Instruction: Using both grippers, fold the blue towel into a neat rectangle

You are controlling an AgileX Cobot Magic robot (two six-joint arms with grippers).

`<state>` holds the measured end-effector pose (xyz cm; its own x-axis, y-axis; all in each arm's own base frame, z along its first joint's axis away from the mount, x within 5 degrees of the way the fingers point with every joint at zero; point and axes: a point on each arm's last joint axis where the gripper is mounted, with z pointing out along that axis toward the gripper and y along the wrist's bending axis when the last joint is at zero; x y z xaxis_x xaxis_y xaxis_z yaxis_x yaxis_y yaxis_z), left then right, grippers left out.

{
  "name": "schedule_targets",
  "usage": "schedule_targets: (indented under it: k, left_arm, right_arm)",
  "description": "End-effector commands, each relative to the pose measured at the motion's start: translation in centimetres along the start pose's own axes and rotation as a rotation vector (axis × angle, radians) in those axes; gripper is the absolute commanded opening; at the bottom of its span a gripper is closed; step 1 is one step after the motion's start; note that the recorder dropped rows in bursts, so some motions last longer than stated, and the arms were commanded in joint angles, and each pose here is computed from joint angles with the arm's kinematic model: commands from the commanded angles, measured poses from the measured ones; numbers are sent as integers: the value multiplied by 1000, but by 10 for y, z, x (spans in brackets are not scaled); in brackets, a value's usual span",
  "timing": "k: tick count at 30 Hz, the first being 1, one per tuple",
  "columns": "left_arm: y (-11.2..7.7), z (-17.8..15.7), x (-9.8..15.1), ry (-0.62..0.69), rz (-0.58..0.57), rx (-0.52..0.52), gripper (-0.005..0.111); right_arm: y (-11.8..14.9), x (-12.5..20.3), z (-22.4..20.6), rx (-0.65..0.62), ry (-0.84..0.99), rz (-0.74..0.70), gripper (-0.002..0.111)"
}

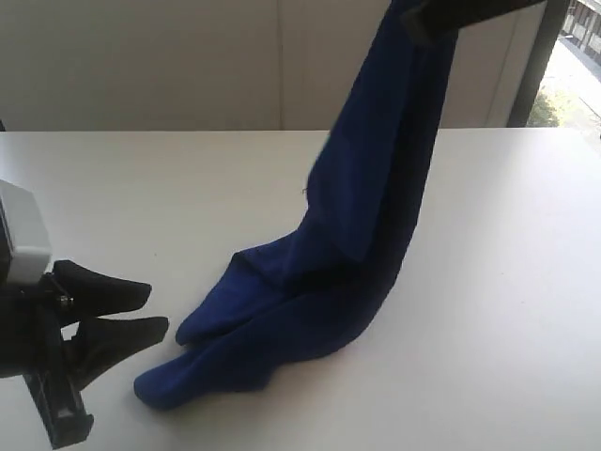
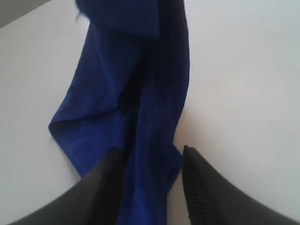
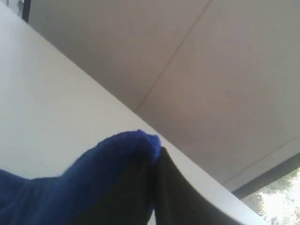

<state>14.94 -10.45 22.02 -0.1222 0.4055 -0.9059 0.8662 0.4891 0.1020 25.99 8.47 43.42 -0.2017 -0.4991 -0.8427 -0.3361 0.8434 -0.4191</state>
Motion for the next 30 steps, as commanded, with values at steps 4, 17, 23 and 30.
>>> schedule_targets:
  k: [4,17,23,30]
  left_arm:
    - [-15,15,12,172,143,-8,47]
    - [-14,41,44,510,551,-42,61]
    - [-9,58,38,521,671,10,61]
    - [-9,85,36,494,700,114,61]
  right_arm:
    - [-27,-24,-45,134,-77,90,0]
    - [-45,-40,-64,228,-118,164,0]
    - [-45,-38,-63,229,-97,167,0]
    - [-45,-35,-63,232,-68,168,0]
